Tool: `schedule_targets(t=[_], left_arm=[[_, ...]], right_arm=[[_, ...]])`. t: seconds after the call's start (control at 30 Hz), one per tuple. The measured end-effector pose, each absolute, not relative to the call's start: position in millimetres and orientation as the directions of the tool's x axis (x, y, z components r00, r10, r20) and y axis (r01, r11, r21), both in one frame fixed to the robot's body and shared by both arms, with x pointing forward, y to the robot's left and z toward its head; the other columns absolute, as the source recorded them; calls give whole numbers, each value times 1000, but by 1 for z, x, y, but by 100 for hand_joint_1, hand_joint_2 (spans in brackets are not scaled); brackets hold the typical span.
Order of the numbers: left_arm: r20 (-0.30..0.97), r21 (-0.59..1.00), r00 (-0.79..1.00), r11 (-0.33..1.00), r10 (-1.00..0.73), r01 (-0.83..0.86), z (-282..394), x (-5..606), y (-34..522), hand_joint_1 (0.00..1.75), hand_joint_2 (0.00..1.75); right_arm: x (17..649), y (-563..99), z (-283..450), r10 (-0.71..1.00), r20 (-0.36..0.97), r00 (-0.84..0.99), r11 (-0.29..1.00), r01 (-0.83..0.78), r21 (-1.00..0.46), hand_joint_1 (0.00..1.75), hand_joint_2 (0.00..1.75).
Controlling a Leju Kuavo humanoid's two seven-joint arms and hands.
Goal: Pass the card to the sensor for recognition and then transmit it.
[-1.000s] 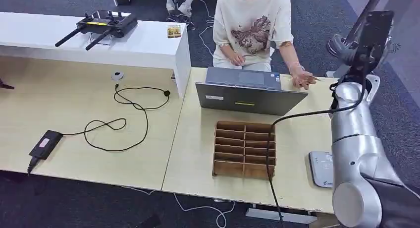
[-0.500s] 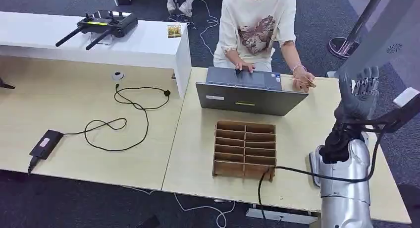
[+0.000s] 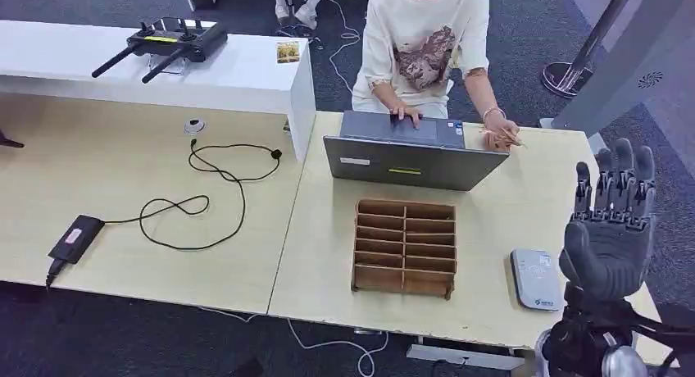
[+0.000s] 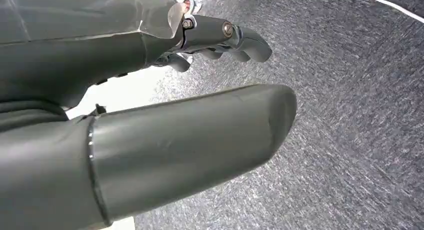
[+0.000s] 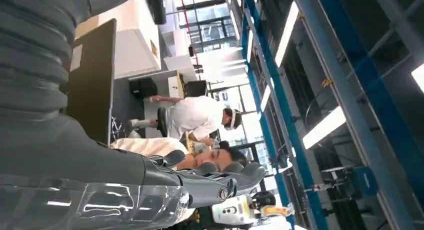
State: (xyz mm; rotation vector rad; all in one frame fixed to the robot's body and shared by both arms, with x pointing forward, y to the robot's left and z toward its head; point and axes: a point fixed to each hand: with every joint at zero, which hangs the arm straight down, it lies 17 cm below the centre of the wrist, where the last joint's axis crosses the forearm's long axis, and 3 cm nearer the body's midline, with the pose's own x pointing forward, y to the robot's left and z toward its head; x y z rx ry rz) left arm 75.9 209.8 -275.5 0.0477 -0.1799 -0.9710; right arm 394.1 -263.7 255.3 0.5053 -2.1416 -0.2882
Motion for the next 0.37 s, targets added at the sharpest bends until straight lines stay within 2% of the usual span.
schedule_targets(t=[0.37], left_arm=[[130, 116, 551, 564, -824, 817, -275, 75, 210, 0, 0]], right_arm=[[359, -220, 249, -439, 756, -485, 891, -339, 300, 0, 175]])
